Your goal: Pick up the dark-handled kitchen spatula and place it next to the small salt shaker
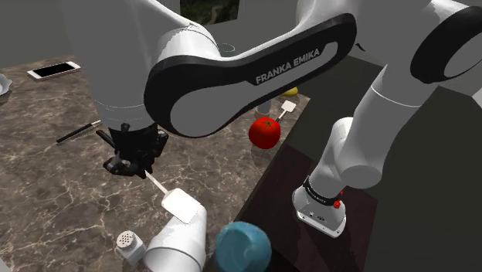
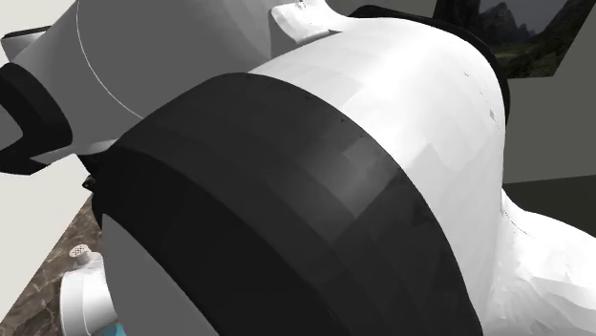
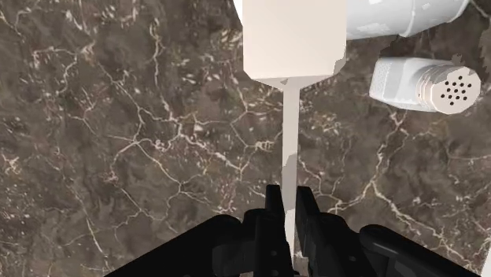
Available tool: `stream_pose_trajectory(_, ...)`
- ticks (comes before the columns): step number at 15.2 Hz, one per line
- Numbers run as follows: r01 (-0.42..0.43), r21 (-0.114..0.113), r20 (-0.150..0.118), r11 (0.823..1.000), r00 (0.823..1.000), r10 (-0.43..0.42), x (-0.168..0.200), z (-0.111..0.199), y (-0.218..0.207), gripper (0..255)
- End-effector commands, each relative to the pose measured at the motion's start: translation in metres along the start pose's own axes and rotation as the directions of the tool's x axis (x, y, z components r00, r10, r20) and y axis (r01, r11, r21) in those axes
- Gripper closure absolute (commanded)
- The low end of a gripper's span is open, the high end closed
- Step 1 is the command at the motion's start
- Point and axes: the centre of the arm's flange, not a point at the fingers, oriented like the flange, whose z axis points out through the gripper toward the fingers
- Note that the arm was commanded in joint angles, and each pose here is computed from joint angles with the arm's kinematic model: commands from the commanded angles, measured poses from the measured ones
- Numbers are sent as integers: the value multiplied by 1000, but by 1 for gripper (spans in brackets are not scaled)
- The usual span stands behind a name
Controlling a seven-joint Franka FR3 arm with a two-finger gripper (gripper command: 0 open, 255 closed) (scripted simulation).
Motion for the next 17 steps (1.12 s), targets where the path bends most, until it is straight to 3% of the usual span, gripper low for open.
stream_pose_trajectory(1, 0, 0, 0, 1000, 1000, 0, -1, 9, 1, 255)
stream_pose_trajectory(17, 0, 0, 0, 1000, 1000, 0, -6, 94, 1, 255)
